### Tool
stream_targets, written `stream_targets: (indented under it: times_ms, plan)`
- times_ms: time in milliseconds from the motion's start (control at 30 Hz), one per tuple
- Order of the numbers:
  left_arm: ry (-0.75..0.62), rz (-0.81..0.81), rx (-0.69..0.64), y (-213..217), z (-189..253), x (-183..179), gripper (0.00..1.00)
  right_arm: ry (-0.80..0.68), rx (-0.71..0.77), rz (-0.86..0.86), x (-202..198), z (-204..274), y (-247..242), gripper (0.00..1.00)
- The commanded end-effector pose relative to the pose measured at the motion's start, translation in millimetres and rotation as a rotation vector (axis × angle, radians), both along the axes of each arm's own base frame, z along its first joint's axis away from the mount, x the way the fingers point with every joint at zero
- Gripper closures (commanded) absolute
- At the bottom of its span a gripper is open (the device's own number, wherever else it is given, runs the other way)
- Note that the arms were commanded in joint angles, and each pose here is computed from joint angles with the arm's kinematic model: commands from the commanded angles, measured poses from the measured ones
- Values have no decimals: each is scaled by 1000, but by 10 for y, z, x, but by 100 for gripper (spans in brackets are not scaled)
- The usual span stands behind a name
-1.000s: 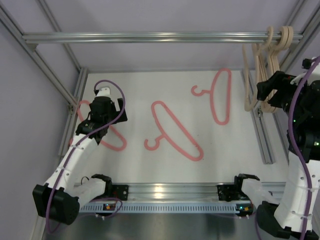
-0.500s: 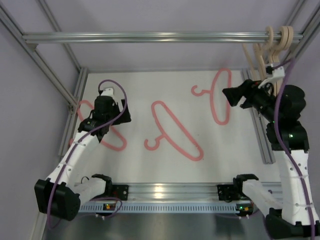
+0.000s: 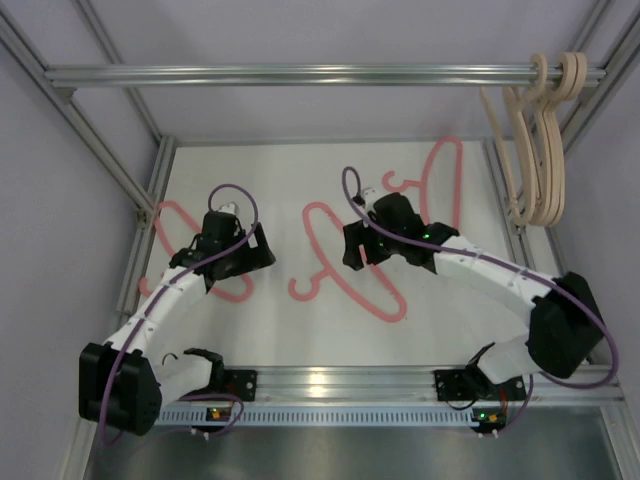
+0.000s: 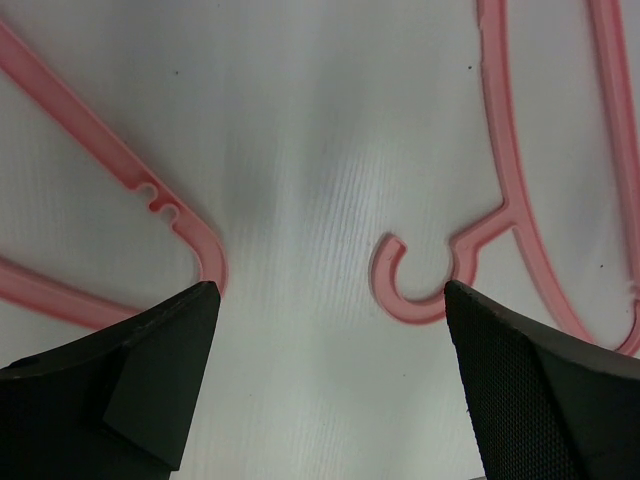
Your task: Organize the hangers
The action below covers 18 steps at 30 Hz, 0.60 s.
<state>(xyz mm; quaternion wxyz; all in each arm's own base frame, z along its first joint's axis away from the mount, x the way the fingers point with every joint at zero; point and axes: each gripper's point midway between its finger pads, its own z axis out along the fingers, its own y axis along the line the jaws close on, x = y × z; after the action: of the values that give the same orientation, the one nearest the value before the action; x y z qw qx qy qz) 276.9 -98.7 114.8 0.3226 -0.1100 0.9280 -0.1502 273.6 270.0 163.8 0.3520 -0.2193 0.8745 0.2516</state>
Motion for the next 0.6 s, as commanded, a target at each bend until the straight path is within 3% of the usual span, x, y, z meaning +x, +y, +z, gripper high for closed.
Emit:
stream_targets:
  times_ms: [0, 200, 433, 567]
  plan:
    - [15, 28, -54, -51, -71, -95, 2, 55, -122, 40, -67, -579, 193, 30]
    - [68, 43, -107, -129, -295, -212, 2, 142, -281, 86, -259, -1204, 384, 36]
    - [79, 45, -138, -203, -400, -227, 2, 156, -433, 94, -339, -1526, 438, 41]
    - [82, 61, -144, -204, -429, -231, 2, 187, -486, 99, -408, -1683, 414, 57]
